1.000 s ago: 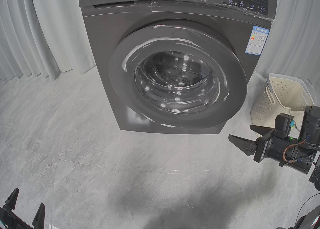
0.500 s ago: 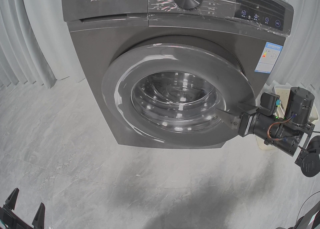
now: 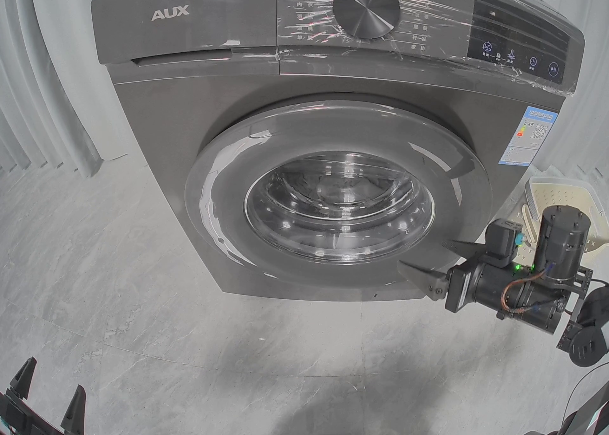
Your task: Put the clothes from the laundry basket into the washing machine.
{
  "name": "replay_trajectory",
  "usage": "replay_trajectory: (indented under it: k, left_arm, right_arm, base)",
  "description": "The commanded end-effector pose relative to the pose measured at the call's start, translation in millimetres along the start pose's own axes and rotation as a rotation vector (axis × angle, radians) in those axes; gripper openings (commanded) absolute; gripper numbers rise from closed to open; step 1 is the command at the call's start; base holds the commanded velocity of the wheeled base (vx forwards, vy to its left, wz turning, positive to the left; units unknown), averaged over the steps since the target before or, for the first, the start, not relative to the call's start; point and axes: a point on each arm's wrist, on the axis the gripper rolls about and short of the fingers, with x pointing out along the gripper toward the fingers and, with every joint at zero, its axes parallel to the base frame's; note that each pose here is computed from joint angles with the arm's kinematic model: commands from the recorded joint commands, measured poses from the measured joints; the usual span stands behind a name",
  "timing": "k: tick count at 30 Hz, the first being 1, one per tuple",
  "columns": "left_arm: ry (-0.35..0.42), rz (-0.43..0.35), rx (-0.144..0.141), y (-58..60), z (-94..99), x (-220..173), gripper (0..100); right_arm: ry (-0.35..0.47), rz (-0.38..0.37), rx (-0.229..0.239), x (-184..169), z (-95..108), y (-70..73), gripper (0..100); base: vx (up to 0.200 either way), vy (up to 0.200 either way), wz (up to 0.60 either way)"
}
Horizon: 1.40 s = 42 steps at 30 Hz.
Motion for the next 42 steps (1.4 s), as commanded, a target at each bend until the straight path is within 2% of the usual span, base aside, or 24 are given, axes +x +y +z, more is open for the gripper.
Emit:
replay_trajectory:
  k: [1, 6, 9, 11, 12, 13, 16, 21, 23, 28, 31, 32, 34, 37, 39, 42]
  left_arm:
    - [0.008, 0.0, 0.0, 0.0, -5.1, 0.6, 100]
    - [0.008, 0.0, 0.0, 0.0, -5.1, 0.6, 100]
    - [0.008, 0.0, -0.001, 0.0, -5.1, 0.6, 100]
    - [0.008, 0.0, -0.001, 0.0, -5.1, 0.6, 100]
    - [0.008, 0.0, -0.001, 0.0, -5.1, 0.6, 100]
    - [0.008, 0.0, -0.001, 0.0, -5.1, 0.6, 100]
    - [0.008, 0.0, -0.001, 0.0, -5.1, 0.6, 100]
    - [0.008, 0.0, -0.003, 0.0, -5.1, 0.6, 100]
    - [0.008, 0.0, -0.004, 0.0, -5.1, 0.6, 100]
    - [0.008, 0.0, -0.006, 0.0, -5.1, 0.6, 100]
    - [0.008, 0.0, -0.009, 0.0, -5.1, 0.6, 100]
    - [0.008, 0.0, -0.009, 0.0, -5.1, 0.6, 100]
    - [0.008, 0.002, -0.01, 0.0, -5.1, 0.6, 100]
    - [0.008, -0.001, -0.01, 0.0, -5.1, 0.6, 100]
    - [0.008, 0.0, -0.009, 0.0, -5.1, 0.6, 100]
    - [0.008, 0.0, -0.007, 0.0, -5.1, 0.6, 100]
  right_arm:
    - [0.0, 0.052, -0.006, -17.7, -3.2, 6.9, 100]
    - [-0.04, 0.053, -0.007, -18.0, 5.8, 7.2, 100]
    - [-0.185, 0.046, -0.014, -13.3, 28.3, 6.4, 100]
    - [-0.253, 0.002, -0.014, -8.5, 37.3, 1.5, 100]
    - [-0.253, 0.002, -0.014, -8.5, 37.3, 1.5, 100]
    - [-0.289, -0.041, -0.015, -1.9, 41.4, -4.7, 100]
    - [-0.33, -0.054, -0.031, -2.0, 46.2, -6.3, 100]
    - [-0.332, -0.041, -0.034, -10.6, 43.3, -2.3, 100]
    - [-0.32, -0.029, -0.051, -25.6, 37.9, -0.1, 100]
    - [-0.228, 0.069, -0.071, -67.8, 3.6, 9.4, 100]
    - [-0.212, 0.064, -0.07, -98.6, -15.3, 4.1, 100]
    - [-0.212, 0.064, -0.07, -98.6, -15.3, 4.1, 100]
    - [-0.253, 0.006, -0.057, -130.3, -24.7, -4.6, 100]
    - [-0.313, -0.116, -0.043, -160.3, -24.7, -15.0, 100]
    - [-0.354, -0.19, -0.046, -184.7, -30.5, -16.9, 100]
    - [-0.364, -0.282, -0.051, -215.8, -50.5, -13.8, 100]
  base:
    - [0.0, 0.0, 0.0]
    - [0.2, 0.0, 0.0]
    - [0.067, 0.0, 0.0]
    - [0.0, 0.0, 0.0]
    - [0.0, 0.0, 0.0]
    - [0.0, 0.0, 0.0]
    - [0.0, 0.0, 0.0]
    - [0.0, 0.0, 0.0]
    - [0.0, 0.0, 0.0]
    - [0.0, 0.0, 0.0]
    - [0.0, 0.0, 0.0]
    - [0.0, 0.0, 0.0]
    - [0.0, 0.0, 0.0]
    - [0.0, 0.0, 0.0]
    - [0.0, 0.0, 0.0]
    - [0.0, 0.0, 0.0]
